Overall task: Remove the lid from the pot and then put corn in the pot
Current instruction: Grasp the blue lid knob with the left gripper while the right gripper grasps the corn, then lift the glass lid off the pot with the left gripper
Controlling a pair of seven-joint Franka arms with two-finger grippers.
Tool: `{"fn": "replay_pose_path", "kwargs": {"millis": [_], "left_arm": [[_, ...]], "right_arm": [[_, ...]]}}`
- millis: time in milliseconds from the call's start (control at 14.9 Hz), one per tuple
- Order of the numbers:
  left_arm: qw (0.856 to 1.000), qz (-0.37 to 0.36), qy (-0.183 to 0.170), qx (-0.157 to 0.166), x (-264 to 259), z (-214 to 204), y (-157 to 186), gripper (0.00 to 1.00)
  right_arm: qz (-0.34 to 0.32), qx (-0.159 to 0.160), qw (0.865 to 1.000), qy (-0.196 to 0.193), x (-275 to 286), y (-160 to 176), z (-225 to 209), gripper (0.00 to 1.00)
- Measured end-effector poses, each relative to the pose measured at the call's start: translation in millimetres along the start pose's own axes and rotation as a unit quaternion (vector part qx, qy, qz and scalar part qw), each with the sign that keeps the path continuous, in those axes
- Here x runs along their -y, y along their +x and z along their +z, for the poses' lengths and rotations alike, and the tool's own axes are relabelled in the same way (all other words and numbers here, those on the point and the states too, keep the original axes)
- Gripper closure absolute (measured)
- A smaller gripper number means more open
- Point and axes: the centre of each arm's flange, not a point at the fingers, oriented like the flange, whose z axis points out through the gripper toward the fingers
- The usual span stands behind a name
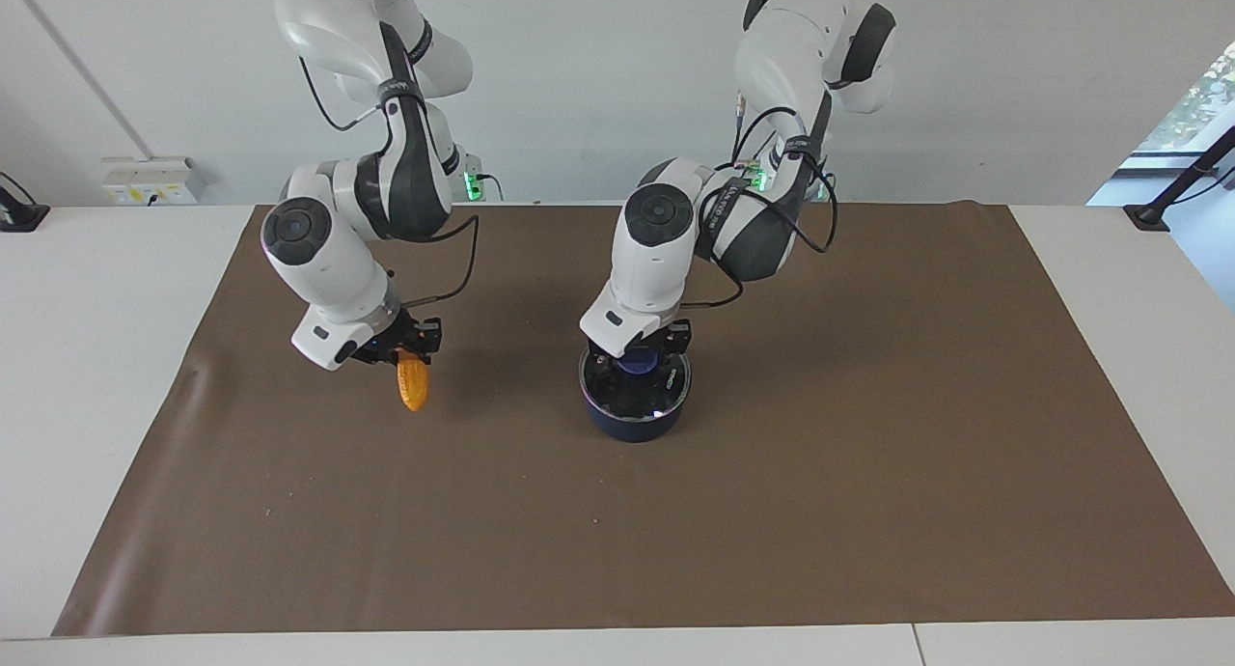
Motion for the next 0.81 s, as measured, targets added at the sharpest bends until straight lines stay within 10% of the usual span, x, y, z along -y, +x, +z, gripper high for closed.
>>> {"fn": "replay_pose_path", "kwargs": {"millis": [336,805], "left_arm": [[1.0,-0.001,0.002,-0.002,2,-1,1,0.33],[0.999,-0.038,-0.018,-0.002,41,-74,-2,0.33]], "right_arm": [[-0.01,-0.008,1.0,0.001,11,-26,-133,0.6],[-0.02,-0.024,1.0,-0.002,34,-15,-123,0.6]]}}
